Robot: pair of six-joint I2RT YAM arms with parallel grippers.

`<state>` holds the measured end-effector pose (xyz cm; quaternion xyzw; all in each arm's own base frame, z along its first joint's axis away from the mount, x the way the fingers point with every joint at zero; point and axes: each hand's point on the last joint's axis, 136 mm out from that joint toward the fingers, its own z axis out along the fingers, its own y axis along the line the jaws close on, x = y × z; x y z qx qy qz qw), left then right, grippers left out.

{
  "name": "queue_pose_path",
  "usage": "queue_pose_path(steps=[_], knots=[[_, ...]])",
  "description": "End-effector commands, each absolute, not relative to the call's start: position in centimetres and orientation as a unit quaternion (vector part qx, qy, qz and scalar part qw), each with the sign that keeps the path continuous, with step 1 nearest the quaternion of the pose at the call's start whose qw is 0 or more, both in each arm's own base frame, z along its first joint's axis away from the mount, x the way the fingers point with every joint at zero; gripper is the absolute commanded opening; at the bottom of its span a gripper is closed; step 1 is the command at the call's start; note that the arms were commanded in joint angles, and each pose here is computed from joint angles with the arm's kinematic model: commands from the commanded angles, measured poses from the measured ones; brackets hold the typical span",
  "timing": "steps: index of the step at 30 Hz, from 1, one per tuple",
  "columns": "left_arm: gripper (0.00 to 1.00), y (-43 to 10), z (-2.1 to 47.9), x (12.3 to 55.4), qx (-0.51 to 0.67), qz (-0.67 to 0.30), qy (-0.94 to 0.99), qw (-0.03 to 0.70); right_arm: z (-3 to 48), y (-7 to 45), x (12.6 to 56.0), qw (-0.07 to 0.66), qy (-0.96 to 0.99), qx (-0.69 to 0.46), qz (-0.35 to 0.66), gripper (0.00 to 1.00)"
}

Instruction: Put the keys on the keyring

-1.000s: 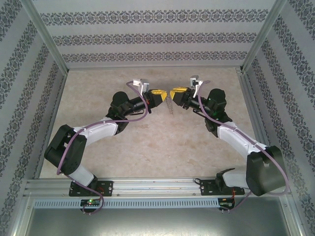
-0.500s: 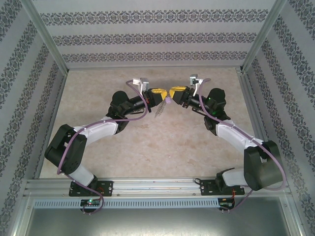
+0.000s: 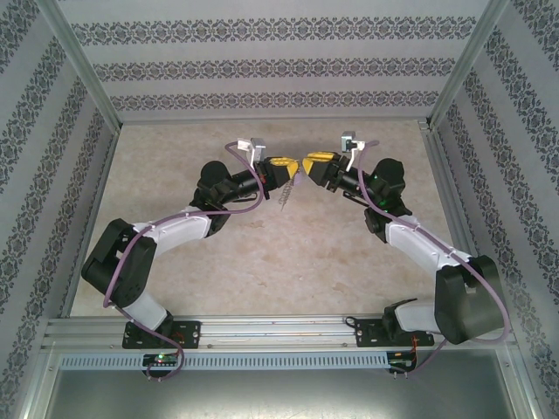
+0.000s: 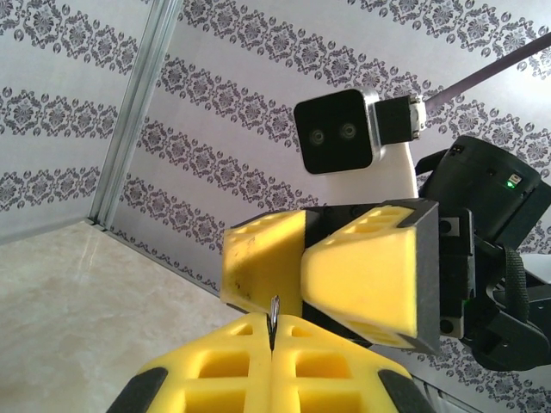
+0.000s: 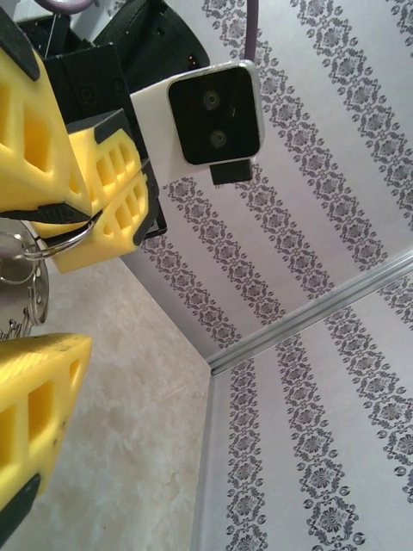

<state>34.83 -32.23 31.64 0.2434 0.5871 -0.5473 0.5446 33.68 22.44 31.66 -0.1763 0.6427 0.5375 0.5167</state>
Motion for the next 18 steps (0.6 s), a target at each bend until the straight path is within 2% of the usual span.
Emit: queue_pose_path(steps=[1,14,18], knots=[[0.0,-32.5,34.4,33.9,0.26,-0.563,0.545,0.564,32.9,22.1,32.9,0.533,0.622,-0.186,0.543,0.39],[0.0,-32.5,34.6,33.8,0.258,-0.567,0.542,0.565,31.8,24.4,32.7,0.504,0.622,-0.205,0.563,0.35],[0.0,-32.5,34.6,33.8,0.258,-0.567,0.541,0.565,31.7,24.4,32.6,0.503,0.622,-0.207,0.563,0.25]])
